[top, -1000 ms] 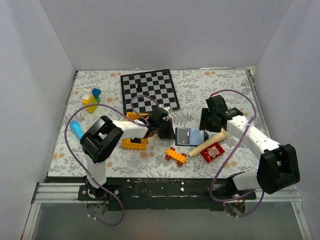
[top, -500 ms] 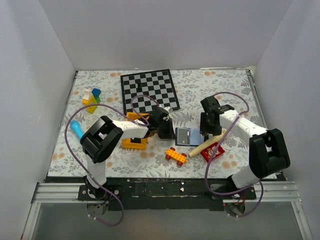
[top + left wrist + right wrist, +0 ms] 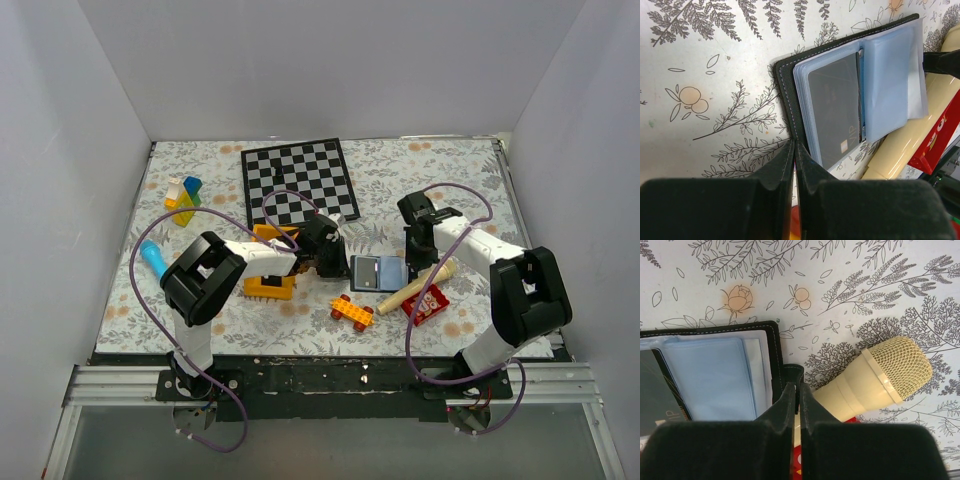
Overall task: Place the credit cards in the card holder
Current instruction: Close the card holder at the center of the board.
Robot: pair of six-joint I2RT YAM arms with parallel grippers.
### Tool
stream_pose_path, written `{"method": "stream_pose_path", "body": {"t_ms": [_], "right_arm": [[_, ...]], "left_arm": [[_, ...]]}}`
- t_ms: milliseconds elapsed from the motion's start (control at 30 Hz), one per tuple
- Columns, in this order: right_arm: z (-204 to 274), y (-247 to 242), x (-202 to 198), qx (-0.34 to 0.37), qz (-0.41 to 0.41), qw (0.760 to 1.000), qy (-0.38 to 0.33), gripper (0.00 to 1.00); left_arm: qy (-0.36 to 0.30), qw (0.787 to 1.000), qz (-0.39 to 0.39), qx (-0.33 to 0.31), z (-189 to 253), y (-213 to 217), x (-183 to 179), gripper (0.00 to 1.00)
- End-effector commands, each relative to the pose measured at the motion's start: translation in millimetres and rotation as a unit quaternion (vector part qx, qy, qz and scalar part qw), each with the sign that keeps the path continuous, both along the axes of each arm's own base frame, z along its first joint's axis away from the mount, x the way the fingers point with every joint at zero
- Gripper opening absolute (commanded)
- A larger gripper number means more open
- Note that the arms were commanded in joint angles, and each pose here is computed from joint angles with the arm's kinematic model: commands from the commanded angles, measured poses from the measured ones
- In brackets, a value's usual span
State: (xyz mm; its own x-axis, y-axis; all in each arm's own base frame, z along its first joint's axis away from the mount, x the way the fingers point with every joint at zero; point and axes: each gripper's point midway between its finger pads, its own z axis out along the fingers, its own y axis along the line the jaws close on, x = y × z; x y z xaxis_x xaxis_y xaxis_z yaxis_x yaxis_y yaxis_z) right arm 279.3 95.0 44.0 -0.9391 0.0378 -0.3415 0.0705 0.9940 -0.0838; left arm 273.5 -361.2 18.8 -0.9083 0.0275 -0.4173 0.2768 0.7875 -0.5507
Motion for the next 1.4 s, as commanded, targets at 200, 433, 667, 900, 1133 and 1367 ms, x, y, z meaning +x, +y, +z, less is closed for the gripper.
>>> {"method": "stream_pose_path", "body": {"t_ms": [200,433,667,900,1133,1367], "right_arm": [[58,40,16,0.118,0.045,0.988,-0.094,0.01],[102,103,5,0.296,0.118,0.941,-0.110,0.01],[87,141,-4,0.353,0.152,0.920,-0.073,0.01],[72,170,-15,0.405,0.165,0.898,-0.043,0.01],[58,176,-20,0.424,0.162,0.890,-0.029,0.13],[81,170,-16,0.410,0.180,0.891,-0.071,0.47]], "left_arm": [[0.026,0.999,-0.008,0.041,-18,11,-16,0.04],[0.026,0.999,-0.008,0.039,-17,10,-16,0.04],[0.025,0.999,-0.005,0.039,-17,11,-16,0.04],[0.030,0.999,0.001,0.042,-20,16,-21,0.03],[0.034,0.998,0.017,0.052,-24,29,-28,0.03],[0.039,0.997,0.036,0.063,-28,49,-40,0.03]]}}
